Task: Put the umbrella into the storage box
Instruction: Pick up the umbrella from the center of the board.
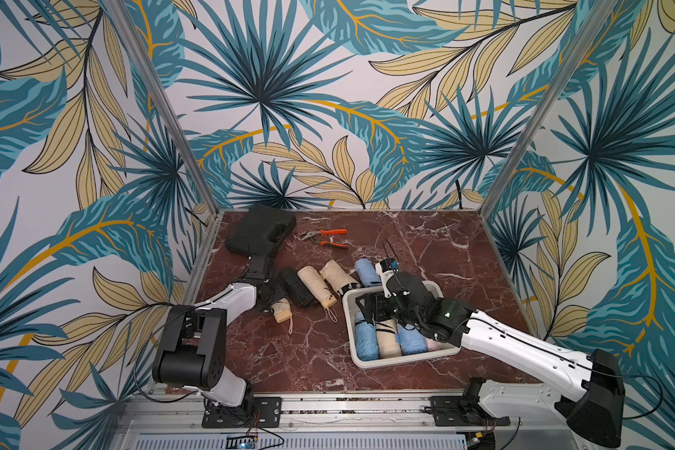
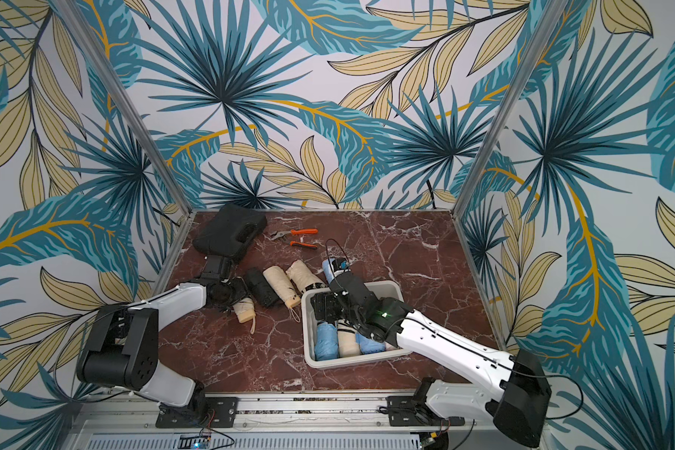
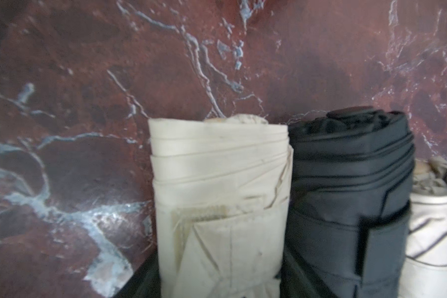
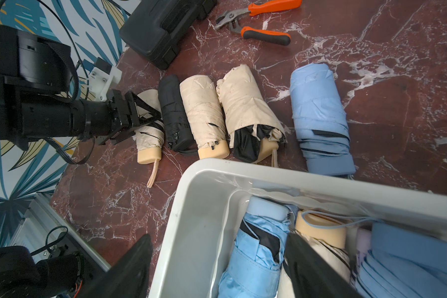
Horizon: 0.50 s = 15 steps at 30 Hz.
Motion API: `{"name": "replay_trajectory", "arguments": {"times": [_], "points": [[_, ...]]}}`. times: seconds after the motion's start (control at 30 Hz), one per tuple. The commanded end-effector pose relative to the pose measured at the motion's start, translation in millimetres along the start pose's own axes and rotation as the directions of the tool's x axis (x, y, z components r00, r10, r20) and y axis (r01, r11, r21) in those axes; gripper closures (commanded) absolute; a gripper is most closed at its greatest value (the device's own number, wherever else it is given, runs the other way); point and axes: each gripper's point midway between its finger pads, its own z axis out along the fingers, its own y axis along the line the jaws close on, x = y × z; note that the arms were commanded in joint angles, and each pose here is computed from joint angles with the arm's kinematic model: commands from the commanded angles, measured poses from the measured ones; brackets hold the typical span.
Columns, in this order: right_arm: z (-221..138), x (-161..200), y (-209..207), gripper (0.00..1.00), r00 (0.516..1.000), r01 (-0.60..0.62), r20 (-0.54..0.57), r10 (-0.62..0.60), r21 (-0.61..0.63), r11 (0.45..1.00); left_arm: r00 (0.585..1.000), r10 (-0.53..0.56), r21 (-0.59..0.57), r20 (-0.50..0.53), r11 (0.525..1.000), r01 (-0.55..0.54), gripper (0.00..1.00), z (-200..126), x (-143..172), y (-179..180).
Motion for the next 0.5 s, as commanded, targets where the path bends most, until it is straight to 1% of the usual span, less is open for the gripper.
{"name": "replay_trajectory", "arguments": {"times": [0.0, 0.1, 0.4, 0.43, 0.47], "points": [[-2, -12, 8, 0.17, 1.000, 0.004, 0.030, -0.004, -0.023, 1.000, 0.998, 0.000, -0.020, -0.064, 1.000, -0.001, 0.43, 5, 17, 14], [-2, -15, 10, 0.17, 0.999, 0.003, 0.037, -0.002, -0.027, 1.000, 0.999, 0.008, -0.006, -0.043, 1.000, -0.008, 0.52, 1, 18, 14], [-7, -20, 8, 0.17, 0.998, -0.023, 0.065, 0.025, -0.028, 0.999, 0.999, 0.050, 0.027, 0.004, 0.998, -0.050, 0.72, -13, 19, 15], [-8, -20, 8, 0.17, 0.997, -0.023, 0.067, 0.025, -0.028, 0.999, 0.998, 0.054, 0.031, 0.012, 0.998, -0.054, 0.76, -15, 18, 15], [-8, -21, 9, 0.17, 0.997, -0.023, 0.070, 0.025, -0.029, 0.999, 0.998, 0.061, 0.041, 0.023, 0.997, -0.062, 0.83, -18, 17, 13]]}}
